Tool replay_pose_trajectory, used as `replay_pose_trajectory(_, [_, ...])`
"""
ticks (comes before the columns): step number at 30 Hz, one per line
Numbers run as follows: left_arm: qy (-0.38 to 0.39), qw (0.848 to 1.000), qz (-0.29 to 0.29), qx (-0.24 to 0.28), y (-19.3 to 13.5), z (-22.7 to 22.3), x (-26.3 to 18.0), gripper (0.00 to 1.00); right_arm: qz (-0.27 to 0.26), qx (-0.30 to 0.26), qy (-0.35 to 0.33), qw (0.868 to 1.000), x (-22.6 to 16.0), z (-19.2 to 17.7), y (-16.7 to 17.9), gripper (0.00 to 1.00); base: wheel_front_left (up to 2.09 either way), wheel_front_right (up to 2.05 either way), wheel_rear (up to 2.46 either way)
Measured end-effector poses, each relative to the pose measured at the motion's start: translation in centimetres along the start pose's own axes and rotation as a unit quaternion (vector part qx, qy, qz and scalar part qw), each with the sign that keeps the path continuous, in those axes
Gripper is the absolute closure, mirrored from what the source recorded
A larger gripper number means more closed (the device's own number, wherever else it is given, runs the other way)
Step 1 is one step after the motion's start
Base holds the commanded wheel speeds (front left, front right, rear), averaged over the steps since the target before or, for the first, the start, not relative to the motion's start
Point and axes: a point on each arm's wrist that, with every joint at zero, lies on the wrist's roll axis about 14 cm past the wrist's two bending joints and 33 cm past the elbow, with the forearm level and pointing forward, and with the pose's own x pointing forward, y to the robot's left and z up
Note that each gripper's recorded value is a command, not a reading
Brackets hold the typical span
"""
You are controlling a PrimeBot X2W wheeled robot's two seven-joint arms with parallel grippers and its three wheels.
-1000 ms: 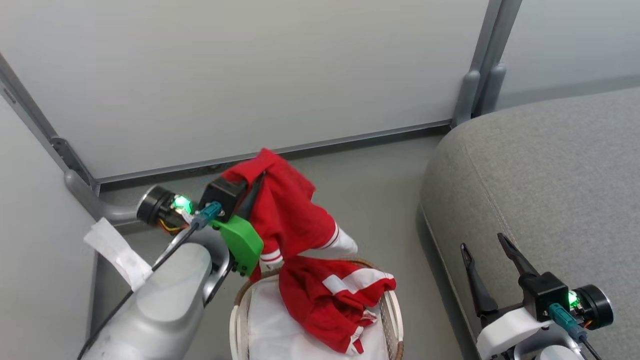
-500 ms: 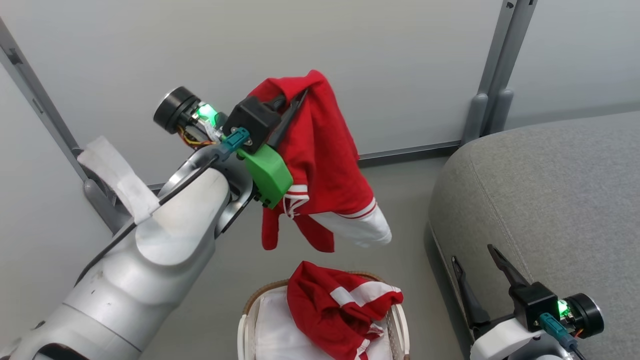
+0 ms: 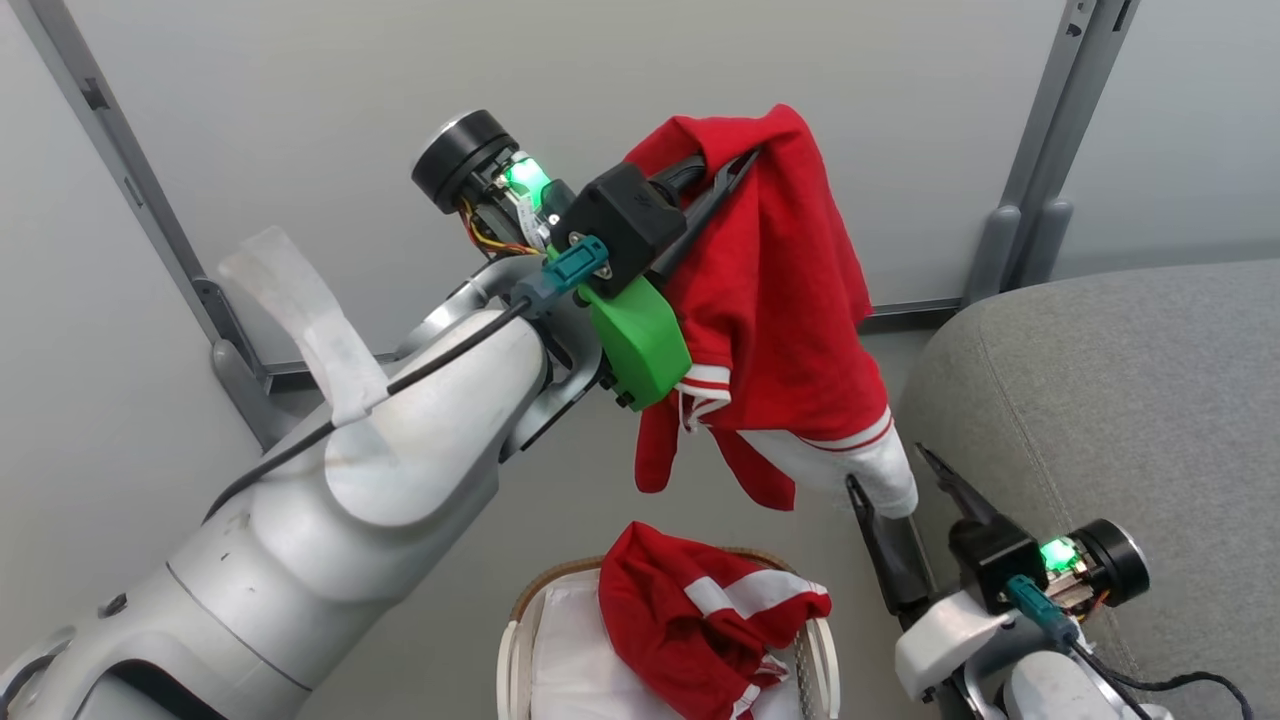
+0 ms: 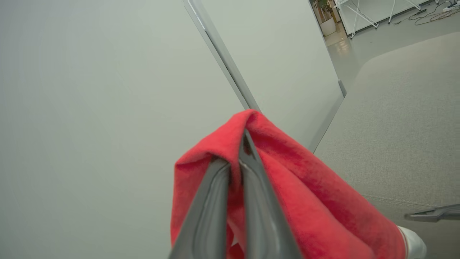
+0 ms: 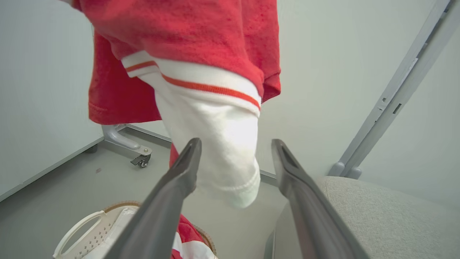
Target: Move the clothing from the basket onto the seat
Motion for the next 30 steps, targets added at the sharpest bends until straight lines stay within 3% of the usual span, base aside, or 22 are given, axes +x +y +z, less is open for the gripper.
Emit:
replay_pose_trajectory(12, [-0.019, 1.000, -0.018, -0.006, -1.2, 1.5, -0.3, 1.00, 0.050, -0.012, 0.007, 0.999, 3.7, 0.0, 2.2, 0.00, 0.00, 0.00, 0.00])
replay_pose_trajectory(13, [-0.020, 1.000, -0.019, -0.007, -1.2, 1.6, -0.3, 1.00, 0.052, -0.012, 0.001, 0.999, 4.1, 0.4, 2.2, 0.08, 0.00, 0.00, 0.00])
replay_pose_trajectory(14, [-0.021, 1.000, -0.019, -0.010, -1.3, 1.6, -0.3, 1.00, 0.051, -0.009, -0.006, 0.999, 4.5, 0.9, 2.2, 0.51, 0.00, 0.00, 0.00])
replay_pose_trajectory(15, [-0.021, 1.000, -0.018, -0.011, -1.2, 1.6, -0.4, 1.00, 0.050, -0.005, -0.012, 0.999, 4.8, 1.3, 2.0, 0.62, 0.00, 0.00, 0.00])
replay_pose_trajectory(17, [-0.020, 1.000, -0.014, -0.016, -1.0, 1.4, -0.5, 1.00, 0.050, -0.002, -0.019, 0.999, 5.2, 1.8, 2.0, 1.00, 0.00, 0.00, 0.00])
replay_pose_trajectory(30, [0.003, 0.995, 0.048, -0.090, 0.9, -3.0, -2.1, 1.00, 0.038, 0.003, -0.045, 0.998, 5.6, 3.3, 1.1, 1.00, 0.00, 0.00, 0.00])
